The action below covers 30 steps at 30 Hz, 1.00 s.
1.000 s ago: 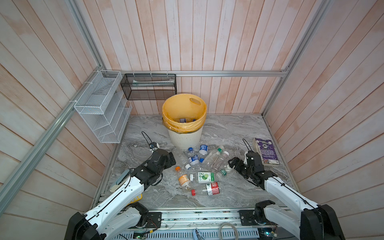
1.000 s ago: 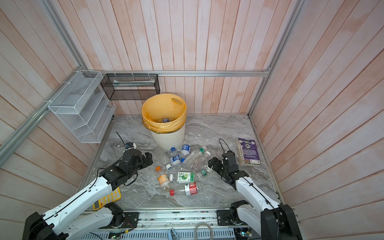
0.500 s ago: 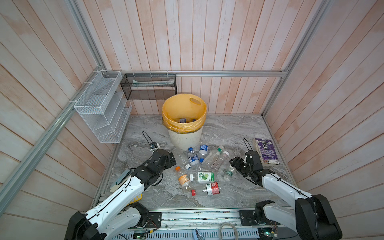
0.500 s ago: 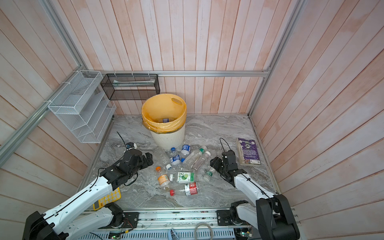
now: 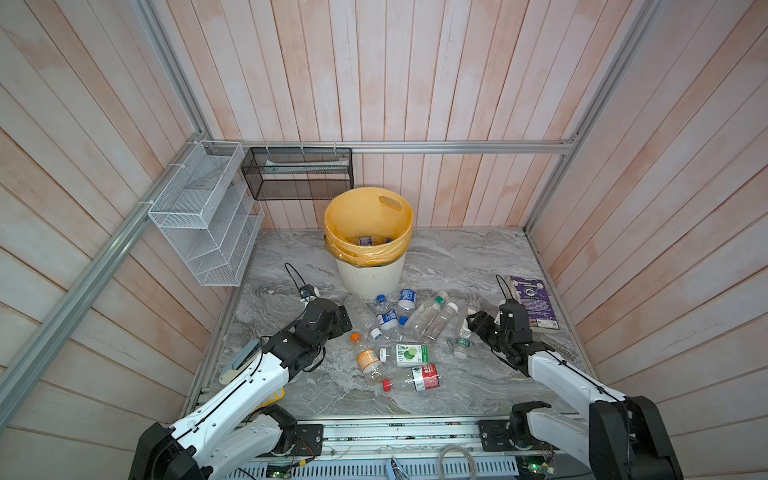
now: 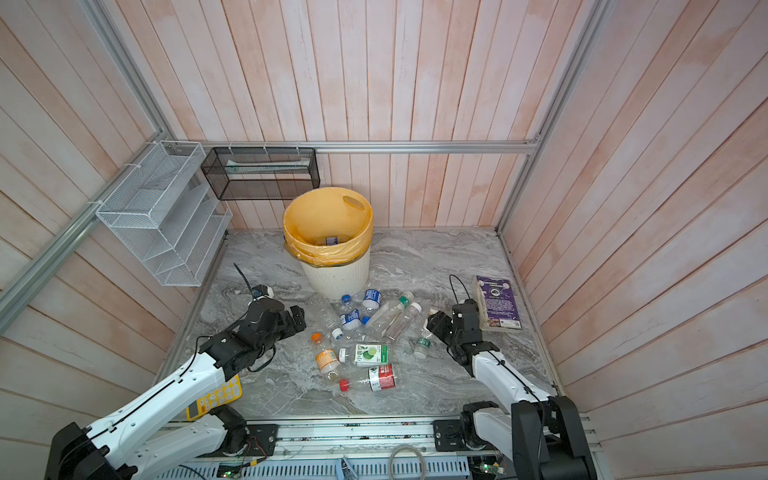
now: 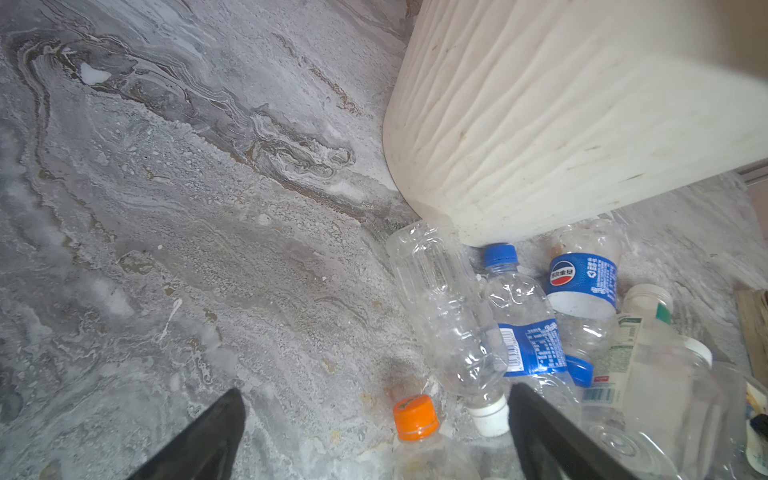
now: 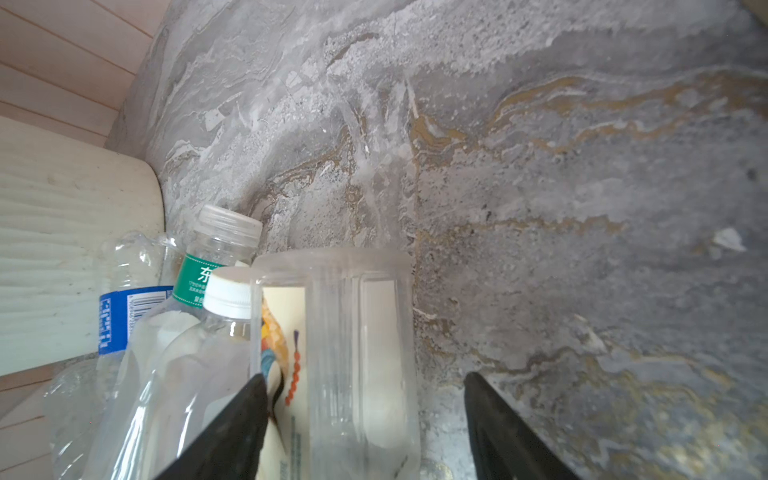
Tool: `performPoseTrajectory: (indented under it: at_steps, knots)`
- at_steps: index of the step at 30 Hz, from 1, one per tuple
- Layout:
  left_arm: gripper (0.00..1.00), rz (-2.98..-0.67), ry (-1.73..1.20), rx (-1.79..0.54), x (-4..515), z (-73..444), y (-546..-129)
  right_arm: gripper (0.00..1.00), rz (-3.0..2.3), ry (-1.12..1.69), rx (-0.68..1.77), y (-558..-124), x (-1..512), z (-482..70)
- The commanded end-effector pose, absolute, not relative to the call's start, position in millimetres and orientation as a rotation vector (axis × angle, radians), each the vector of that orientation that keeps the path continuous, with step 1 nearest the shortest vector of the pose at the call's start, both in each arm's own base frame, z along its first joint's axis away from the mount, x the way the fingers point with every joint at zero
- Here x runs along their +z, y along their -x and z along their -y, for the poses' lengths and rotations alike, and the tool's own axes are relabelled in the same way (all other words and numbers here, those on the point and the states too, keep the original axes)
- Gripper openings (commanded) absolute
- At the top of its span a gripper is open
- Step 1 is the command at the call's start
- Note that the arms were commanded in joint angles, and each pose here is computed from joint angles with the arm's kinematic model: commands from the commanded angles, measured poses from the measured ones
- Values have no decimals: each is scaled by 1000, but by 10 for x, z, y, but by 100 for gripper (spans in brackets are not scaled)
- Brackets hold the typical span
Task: Throw the plastic bottles in the bin
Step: 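Grasp the clear square flower-label bottle with the right gripper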
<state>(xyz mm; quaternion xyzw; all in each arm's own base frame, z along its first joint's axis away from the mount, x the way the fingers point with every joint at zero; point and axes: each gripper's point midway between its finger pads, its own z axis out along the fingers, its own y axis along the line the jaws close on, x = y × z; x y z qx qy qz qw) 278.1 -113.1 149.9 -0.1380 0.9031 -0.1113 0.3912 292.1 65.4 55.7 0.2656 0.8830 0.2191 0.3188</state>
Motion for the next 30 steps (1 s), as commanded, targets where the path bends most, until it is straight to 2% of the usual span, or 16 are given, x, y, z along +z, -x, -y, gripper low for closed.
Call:
performPoseTrajectory:
  at_steps: [1,5,11,16,19,24,30]
  knots:
    - [100,-2279,360,-281,1553,1122,-2790,81,-2464,-708,449,-2680,274,-546]
    - [100,-2280,363,-284,1539,1123,-2786,88,-2470,-666,409,-2715,345,-518]
    - [100,-2281,370,-294,1503,1136,-2788,98,-2488,-650,476,-2687,310,-614]
    - [100,-2285,367,-302,1490,1155,-2794,98,-2509,-614,444,-2700,281,-639]
    - [100,-2283,368,-303,1496,1156,-2800,95,-2537,-582,402,-2718,243,-646]
    - [100,-2286,372,-301,1486,1149,-2789,84,-2553,-546,355,-2747,237,-639]
    - [100,-2289,379,-302,1481,1139,-2772,60,-2524,-555,366,-2755,301,-634]
